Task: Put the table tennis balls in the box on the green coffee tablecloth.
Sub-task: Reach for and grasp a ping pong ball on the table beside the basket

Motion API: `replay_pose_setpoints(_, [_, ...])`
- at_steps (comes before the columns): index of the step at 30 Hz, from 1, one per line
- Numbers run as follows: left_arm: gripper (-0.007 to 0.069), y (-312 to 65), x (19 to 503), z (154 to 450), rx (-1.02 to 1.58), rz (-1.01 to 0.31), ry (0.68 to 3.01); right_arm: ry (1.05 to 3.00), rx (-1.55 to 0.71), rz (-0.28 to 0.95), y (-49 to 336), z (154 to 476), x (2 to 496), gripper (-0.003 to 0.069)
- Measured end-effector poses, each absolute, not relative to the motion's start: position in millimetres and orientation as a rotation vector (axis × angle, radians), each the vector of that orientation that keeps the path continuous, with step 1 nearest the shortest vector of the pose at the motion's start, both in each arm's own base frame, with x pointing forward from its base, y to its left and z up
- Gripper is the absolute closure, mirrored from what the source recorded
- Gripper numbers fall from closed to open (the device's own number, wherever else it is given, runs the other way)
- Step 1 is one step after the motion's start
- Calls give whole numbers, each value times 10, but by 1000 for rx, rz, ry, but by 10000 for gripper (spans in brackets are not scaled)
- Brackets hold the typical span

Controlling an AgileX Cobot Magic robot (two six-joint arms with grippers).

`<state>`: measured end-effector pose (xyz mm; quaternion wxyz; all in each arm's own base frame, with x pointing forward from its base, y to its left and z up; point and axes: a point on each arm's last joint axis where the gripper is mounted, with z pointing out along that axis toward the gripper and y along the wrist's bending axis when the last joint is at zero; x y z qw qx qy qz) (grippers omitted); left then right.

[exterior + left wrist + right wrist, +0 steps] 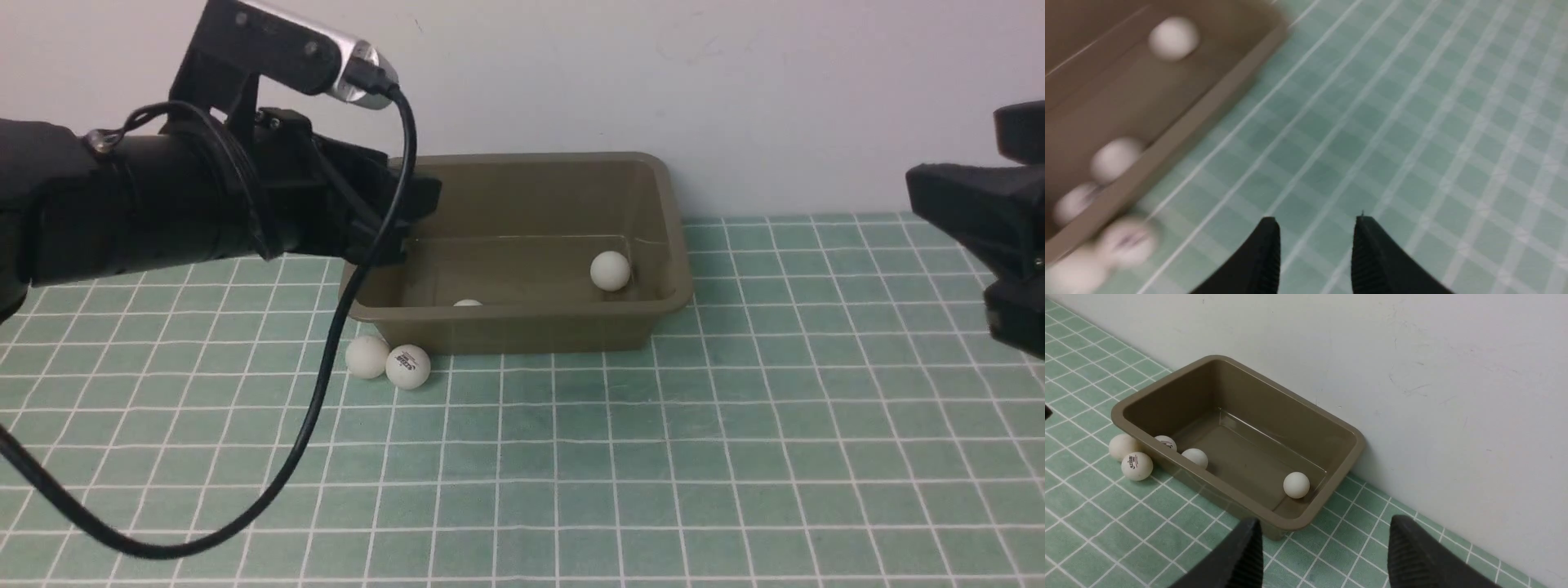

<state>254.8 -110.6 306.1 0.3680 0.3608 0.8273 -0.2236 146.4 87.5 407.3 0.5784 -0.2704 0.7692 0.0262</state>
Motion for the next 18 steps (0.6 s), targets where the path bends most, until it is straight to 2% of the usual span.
replay_pose_setpoints(3, [395,-976,2665,2969,802,-382,2228,1799,-632,61,875,4073,1464,274])
replay_pose_setpoints(7, [352,-896,2859,2717,753,-223,2327,1798,-633,59,874,4074,1464,274])
replay_pose_setpoints(9, [309,-896,2966,2543,754,-190,2368,1797,-633,58,874,4074,1465,274])
replay_pose_setpoints(15, [197,-926,3162,2263,685,-188,2395,1796,-634,55,873,4075,1465,274])
replay_pose_setpoints(18, [175,-940,3228,2165,640,-199,2402,1793,-636,48,870,4077,1467,274])
